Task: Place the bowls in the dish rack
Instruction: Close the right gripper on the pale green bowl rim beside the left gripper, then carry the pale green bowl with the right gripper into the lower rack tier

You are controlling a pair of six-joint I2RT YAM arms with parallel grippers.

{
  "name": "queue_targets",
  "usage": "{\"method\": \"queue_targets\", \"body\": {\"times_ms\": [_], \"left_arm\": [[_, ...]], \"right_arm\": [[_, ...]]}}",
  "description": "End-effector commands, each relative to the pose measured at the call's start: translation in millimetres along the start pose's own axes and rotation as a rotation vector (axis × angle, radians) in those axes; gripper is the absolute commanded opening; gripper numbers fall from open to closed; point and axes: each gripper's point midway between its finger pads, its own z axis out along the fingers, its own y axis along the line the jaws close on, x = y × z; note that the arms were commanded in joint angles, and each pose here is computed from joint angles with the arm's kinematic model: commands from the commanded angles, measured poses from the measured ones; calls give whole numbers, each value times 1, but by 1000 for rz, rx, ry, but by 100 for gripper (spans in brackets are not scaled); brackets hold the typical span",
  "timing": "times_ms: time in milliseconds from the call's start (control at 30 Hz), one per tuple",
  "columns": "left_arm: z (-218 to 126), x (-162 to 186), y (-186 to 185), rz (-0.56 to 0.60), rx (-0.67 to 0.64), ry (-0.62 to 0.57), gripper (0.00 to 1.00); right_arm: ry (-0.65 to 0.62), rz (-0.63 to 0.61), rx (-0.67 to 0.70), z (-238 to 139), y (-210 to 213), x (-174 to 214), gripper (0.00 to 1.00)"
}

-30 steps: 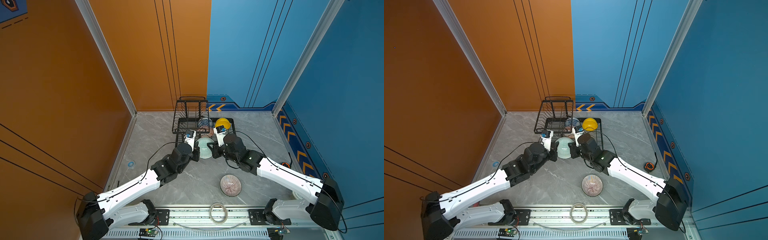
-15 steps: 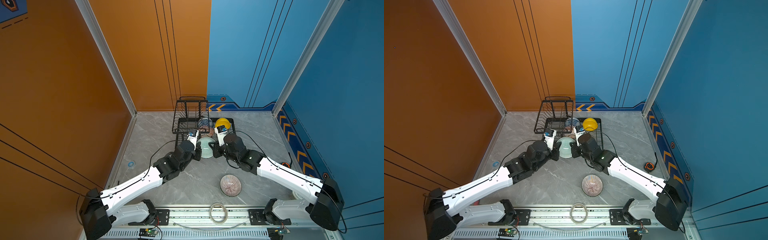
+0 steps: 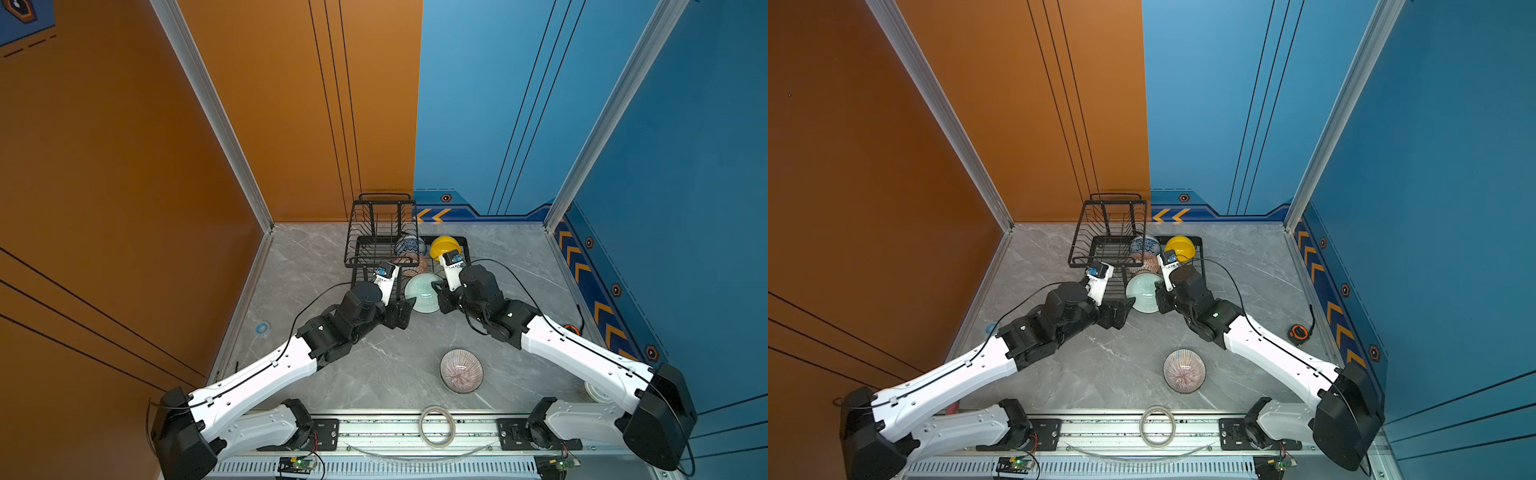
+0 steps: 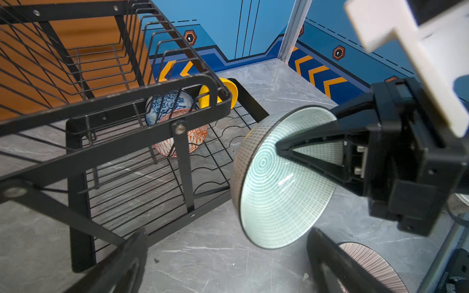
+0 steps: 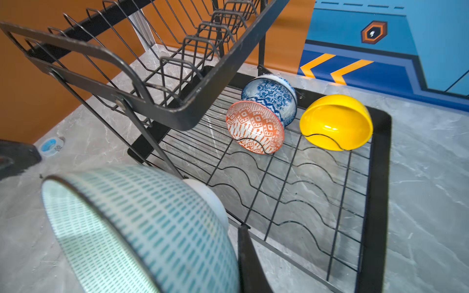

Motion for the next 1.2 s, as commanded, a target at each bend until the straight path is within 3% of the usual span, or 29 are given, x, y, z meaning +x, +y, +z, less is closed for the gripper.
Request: {"method": "queue_targets", "body": {"times_ms": [0,333,633,1167], "left_arm": [[-9,7,8,22,3,44,98],[-14,18,23,2,-6,77,98],[-8,23,21,-5,16,98,98],[-7,30,25,-13,15,111,98]], "right_arm": [[-122,-98,84,-14,-25,-29,0],[-281,-381,207,-15,-77,-51,0],[-219,-637,404,25,-125,-66,0],[-187,-1079,620,101,-146,-65,0]]}}
